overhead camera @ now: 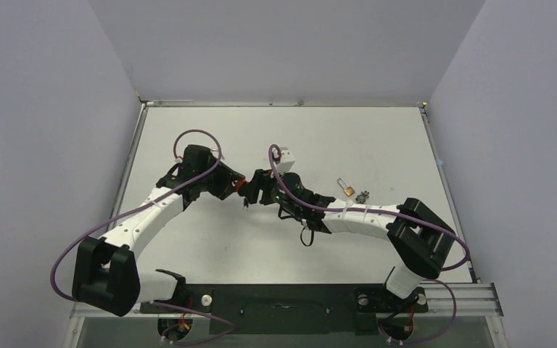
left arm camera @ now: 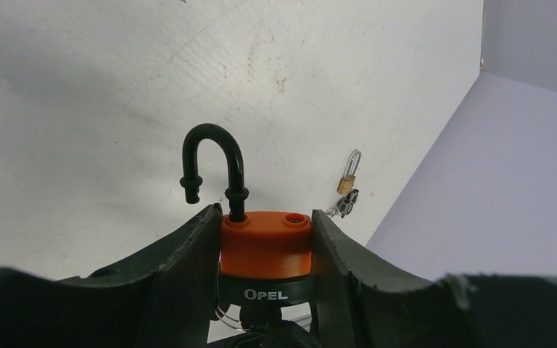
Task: Lock with the key
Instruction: Pick up the lock from the center of the board.
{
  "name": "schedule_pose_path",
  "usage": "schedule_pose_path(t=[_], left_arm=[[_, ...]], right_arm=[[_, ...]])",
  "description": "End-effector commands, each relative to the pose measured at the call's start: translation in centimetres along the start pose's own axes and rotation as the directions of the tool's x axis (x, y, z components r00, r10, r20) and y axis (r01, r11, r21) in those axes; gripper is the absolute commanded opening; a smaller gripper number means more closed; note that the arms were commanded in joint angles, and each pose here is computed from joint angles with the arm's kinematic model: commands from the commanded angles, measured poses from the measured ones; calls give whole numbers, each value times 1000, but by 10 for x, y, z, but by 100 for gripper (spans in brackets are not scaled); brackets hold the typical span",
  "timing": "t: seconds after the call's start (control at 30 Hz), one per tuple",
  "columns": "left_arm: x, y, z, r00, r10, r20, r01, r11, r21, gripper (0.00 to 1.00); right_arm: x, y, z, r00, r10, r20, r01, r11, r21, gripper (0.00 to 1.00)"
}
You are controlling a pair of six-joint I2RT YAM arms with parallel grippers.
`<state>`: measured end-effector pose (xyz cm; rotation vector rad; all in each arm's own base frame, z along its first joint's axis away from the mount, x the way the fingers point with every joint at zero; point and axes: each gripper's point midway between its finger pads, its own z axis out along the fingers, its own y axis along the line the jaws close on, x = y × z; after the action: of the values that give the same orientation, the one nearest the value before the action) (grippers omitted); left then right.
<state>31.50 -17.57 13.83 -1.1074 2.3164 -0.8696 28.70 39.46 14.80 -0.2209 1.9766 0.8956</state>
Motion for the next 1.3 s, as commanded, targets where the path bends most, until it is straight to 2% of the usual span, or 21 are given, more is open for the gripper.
schedule_pose_path(t=[0.0, 0.1, 0.27, 0.53, 0.97, 1.03, 1.1, 1.13, 1.17, 1.2, 1.23, 1.27], left_arm=[[-3, -56, -19, 1000, 2, 17, -5, 986, 166, 0], [-1, -58, -19, 1000, 1, 12, -3, 985, 170, 0], [3, -65, -21, 1000, 2, 5, -3, 982, 191, 0], [10, -76, -28, 1000, -3, -8, 5, 974, 225, 0], [22, -84, -30, 999, -4, -34, 12, 967, 254, 0], [24, -86, -31, 999, -2, -38, 12, 965, 263, 0], [25, -88, -33, 999, 2, -41, 9, 962, 273, 1], [26, -90, -34, 999, 7, -45, 6, 960, 280, 3], [25, -91, -35, 999, 17, -42, -5, 958, 287, 8], [26, -94, -38, 999, 27, -42, -14, 955, 298, 12], [25, -96, -40, 998, 50, -34, -37, 951, 308, 21], [26, -99, -43, 997, 66, -31, -52, 945, 322, 27]], right_arm=[[-31, 22, 0, 994, 5, 110, -2, 1000, -30, 59], [-36, 19, -7, 989, 21, 146, -17, 1000, -24, 60], [-34, 20, -3, 990, 27, 138, -25, 1000, -15, 59], [-41, 21, 1, 986, 42, 163, -41, 999, -7, 42], [-40, 21, 4, 985, 55, 166, -56, 998, -2, 36], [-41, 20, 3, 984, 58, 169, -59, 998, 0, 31], [-42, 18, 2, 984, 58, 171, -60, 998, 7, 14], [-45, 19, 1, 982, 60, 176, -62, 998, 7, 9], [-47, 19, -2, 982, 62, 180, -65, 998, 7, 1], [-50, 18, -3, 981, 63, 183, -66, 998, 10, 0], [-54, 17, -6, 980, 65, 188, -68, 998, 13, 0], [-57, 15, -8, 979, 65, 192, -70, 997, 18, 0]])
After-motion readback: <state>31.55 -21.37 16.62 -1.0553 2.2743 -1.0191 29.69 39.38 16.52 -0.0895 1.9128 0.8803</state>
